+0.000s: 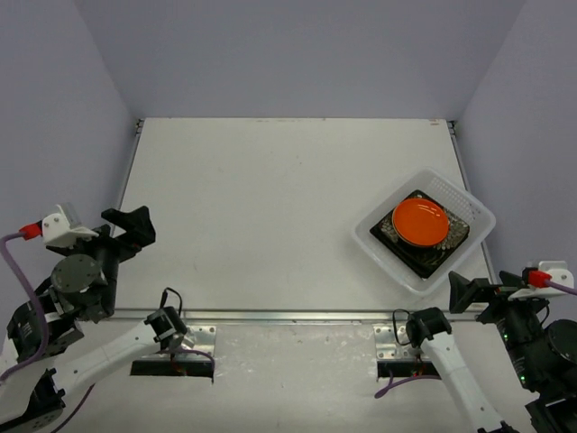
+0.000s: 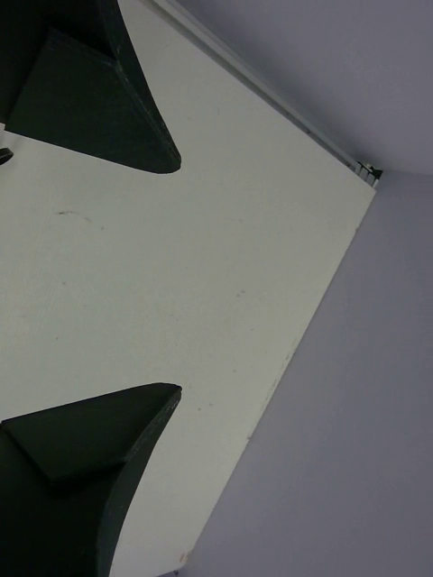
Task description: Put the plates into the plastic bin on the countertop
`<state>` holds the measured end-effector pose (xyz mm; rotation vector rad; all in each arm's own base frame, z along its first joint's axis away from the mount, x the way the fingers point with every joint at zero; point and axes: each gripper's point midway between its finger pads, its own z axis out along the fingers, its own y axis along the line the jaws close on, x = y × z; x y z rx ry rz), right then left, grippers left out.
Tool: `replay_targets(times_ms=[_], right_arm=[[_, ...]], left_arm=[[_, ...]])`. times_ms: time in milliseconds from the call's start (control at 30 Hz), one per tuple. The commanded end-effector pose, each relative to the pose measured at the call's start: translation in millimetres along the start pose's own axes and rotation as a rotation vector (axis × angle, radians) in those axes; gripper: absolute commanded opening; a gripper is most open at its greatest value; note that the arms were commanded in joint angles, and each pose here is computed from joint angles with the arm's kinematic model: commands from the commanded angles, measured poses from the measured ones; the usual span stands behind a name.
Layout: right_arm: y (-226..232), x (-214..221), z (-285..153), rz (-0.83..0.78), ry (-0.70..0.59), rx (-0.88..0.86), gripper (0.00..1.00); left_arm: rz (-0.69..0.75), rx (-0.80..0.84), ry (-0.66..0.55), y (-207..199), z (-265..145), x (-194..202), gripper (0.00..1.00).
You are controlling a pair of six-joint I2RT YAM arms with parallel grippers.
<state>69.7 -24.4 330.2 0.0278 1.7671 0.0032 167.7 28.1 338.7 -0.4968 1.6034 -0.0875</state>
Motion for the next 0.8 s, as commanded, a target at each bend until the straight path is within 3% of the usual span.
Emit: replay_targets(times_ms=[0, 767], right_arm=[[-6.6, 0.3, -4.0, -0.002, -0.014, 0.027, 0.99], [-2.0, 10.3, 11.3, 0.006, 0.004, 0.023, 0.99]], left_arm=[[0.031, -0.008, -0.012, 12.5, -5.6, -8.5, 1.0], [0.034, 0.023, 0.008, 13.1, -10.8, -11.3, 1.0]])
